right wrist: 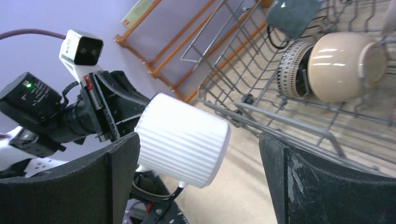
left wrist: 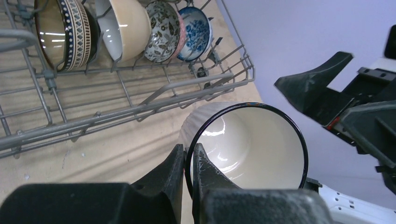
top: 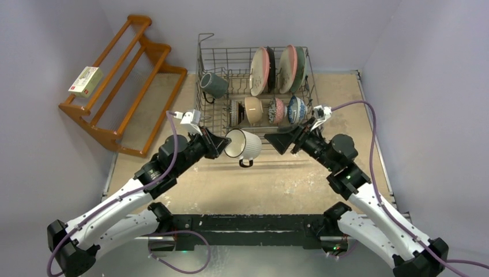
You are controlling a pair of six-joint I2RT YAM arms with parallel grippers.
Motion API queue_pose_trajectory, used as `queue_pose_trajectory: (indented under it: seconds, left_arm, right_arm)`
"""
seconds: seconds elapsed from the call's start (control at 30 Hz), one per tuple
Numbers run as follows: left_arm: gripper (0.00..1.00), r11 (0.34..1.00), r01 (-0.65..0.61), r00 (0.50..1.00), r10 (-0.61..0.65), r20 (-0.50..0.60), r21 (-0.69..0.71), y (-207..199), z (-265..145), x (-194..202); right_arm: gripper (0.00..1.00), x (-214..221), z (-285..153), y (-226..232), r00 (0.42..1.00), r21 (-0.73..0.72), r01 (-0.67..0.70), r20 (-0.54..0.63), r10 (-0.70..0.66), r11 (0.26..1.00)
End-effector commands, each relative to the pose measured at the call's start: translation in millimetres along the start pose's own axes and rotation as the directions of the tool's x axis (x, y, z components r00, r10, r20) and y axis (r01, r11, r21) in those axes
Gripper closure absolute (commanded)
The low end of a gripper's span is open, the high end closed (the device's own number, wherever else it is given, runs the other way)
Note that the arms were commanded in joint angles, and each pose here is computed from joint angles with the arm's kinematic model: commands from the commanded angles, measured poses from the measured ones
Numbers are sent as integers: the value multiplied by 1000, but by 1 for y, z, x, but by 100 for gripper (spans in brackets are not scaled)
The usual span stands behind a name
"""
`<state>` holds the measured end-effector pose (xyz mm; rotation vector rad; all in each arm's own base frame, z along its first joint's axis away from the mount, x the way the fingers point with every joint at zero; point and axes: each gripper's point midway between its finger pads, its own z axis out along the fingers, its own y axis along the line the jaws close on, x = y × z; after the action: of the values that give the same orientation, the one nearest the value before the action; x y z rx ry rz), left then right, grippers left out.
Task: Load the mixed dishes into the dish rack
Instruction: Turn the cup upside down in the dish rack.
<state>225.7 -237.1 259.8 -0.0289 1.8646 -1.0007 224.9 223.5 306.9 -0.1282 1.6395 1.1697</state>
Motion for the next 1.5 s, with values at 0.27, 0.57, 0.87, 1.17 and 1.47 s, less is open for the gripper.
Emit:
queue_pose_trajectory:
  seconds: [0.27,0.57,0.87,1.17,1.47]
  left_arm:
    - [100,955,-29,933,-80,351,295,-89,-37,-113]
    - [100,937,-17,905,-134,404,348,-104,-49,-133]
    - [100,904,5,883,-204,423,427,-117,-57,-143]
    - [100,847,49,872,-295,391,529,-126,-61,-138]
    - [100,809,88,876,-341,342,581,-125,-60,-125]
  right_arm:
    - [1,1,-10,48,970,-319,-222,26,242,921]
    - [1,2,-15,58,928,-427,-338,1,374,839]
    - [1,0,-15,71,885,-516,-415,-38,464,750]
    - [1,-13,-8,88,852,-589,-450,-58,520,671]
    - [1,-33,-10,112,844,-689,-413,-44,534,595]
